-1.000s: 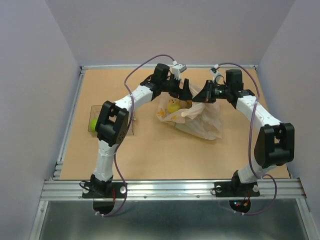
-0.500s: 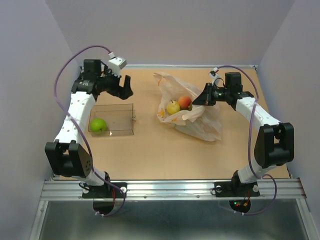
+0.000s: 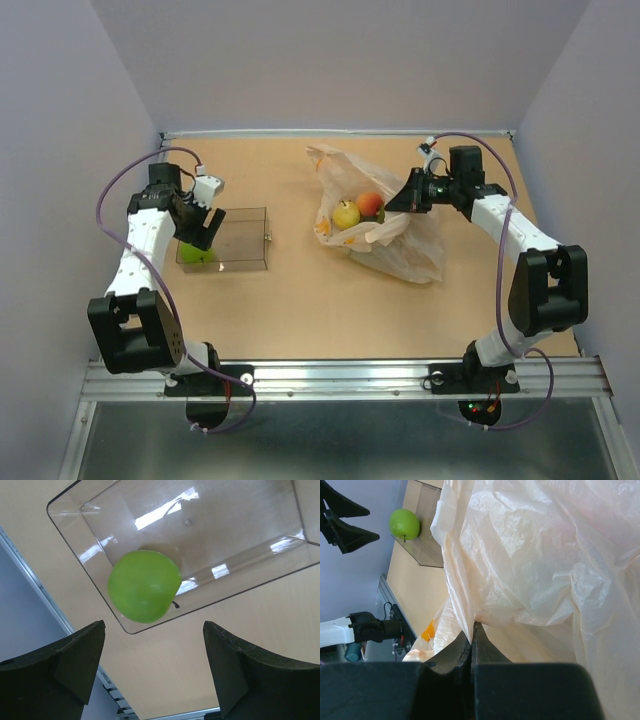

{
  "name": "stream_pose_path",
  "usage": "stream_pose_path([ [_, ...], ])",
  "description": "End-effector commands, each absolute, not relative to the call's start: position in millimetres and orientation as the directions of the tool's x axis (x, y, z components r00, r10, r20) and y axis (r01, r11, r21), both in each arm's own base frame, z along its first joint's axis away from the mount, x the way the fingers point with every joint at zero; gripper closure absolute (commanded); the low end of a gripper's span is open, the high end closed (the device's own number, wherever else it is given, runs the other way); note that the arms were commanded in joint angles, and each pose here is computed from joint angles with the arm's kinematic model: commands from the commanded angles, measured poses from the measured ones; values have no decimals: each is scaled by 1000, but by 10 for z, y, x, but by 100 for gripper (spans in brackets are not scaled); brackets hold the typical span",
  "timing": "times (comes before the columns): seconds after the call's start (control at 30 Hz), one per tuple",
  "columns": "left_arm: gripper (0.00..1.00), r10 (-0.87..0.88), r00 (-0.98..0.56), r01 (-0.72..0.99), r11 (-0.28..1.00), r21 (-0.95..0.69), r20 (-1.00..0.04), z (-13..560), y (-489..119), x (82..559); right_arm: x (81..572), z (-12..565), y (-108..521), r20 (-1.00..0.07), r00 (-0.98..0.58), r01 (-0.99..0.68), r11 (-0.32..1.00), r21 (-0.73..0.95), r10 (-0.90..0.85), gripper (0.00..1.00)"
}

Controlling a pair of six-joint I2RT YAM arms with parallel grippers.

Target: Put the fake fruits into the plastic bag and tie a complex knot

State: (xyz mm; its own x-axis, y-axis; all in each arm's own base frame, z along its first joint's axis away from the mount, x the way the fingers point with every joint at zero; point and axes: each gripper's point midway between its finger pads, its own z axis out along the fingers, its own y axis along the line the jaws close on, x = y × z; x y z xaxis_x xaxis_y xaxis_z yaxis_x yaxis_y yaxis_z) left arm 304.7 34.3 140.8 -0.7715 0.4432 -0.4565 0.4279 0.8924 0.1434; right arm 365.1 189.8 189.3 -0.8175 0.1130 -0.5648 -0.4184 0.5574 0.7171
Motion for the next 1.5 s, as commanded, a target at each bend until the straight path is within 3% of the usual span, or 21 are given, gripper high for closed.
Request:
stream_pose_path([
  [0.0, 10, 442, -787, 381, 897, 225, -431, 1331, 538, 3180, 3620, 1912, 1886, -596, -796, -451, 556, 699, 103, 100],
  [0.5, 13, 372, -874, 376, 925, 49, -313, 776, 379, 3056, 3643, 1904, 1892, -589, -801, -444, 554, 704, 106, 100],
  [0.83, 26, 347, -894, 353, 935, 31, -284, 578, 392, 3145, 3689, 1932, 1890, -592, -798, -444, 556, 703, 112, 100],
  [1.03, 53, 338, -838, 396, 917, -50, -429, 1018, 149, 3430, 3688, 1902, 1892, -585, -804, -439, 555, 707, 109, 99],
  [1.23, 54, 348, -570, 621, 776, -113, -744, 2207, -768, 3882, 3676, 1942, 1909, -598, -795, -461, 542, 702, 98, 100],
  [1.47, 54, 220, -404, 810, 538, -235, -888, 2650, -2489, 4127, 3752, 2088, 1922, -622, -776, -484, 533, 694, 105, 100],
])
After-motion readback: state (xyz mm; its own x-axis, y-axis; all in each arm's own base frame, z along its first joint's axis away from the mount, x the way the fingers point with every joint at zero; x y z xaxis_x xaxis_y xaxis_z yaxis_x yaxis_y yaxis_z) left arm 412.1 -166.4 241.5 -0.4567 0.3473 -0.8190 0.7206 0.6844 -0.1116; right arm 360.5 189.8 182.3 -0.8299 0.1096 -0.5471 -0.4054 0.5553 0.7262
